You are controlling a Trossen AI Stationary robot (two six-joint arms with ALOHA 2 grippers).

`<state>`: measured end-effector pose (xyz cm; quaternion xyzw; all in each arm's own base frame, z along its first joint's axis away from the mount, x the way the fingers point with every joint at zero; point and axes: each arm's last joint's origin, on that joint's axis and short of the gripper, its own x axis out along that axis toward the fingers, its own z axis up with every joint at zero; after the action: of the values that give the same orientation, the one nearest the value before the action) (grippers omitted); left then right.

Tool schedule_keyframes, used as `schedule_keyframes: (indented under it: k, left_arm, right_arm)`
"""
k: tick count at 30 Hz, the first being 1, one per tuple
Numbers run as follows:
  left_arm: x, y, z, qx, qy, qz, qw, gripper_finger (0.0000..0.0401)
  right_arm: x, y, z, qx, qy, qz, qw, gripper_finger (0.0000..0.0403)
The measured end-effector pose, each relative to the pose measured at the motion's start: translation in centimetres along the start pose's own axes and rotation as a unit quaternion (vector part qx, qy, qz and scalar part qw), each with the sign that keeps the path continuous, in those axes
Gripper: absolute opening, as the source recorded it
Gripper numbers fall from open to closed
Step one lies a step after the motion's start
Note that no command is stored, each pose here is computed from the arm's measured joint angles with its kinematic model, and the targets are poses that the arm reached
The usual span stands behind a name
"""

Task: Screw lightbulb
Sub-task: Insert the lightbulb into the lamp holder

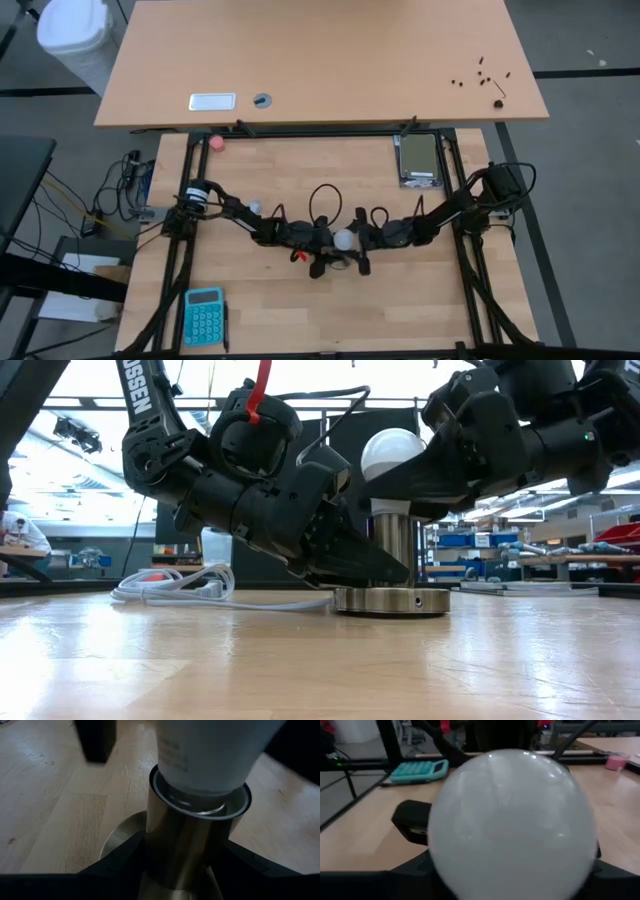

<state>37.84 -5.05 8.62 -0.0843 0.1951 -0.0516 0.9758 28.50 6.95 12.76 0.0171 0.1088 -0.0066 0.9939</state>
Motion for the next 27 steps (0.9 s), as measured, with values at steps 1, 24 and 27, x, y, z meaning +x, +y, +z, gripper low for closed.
schedule_keyframes:
  k: [1, 24, 27]
  left_arm:
    - [0.0, 0.0, 0.0, 0.0, 0.0, 0.0, 1.0, 0.0213]
    - [0.0, 0.0, 0.1, -0.022, -0.004, 0.008, 1.0, 0.0213]
    - [0.0, 0.0, 0.1, -0.022, -0.004, 0.008, 1.0, 0.0213]
  right_arm:
    - [0.1, 0.1, 0.0, 0.0, 0.005, -0.003, 1.0, 0.0259]
    - [1.6, 2.4, 1.4, 0.035, 0.044, -0.083, 0.995, 0.0258]
    - [1.6, 2.8, 1.6, 0.037, 0.04, -0.097, 0.994, 0.0258]
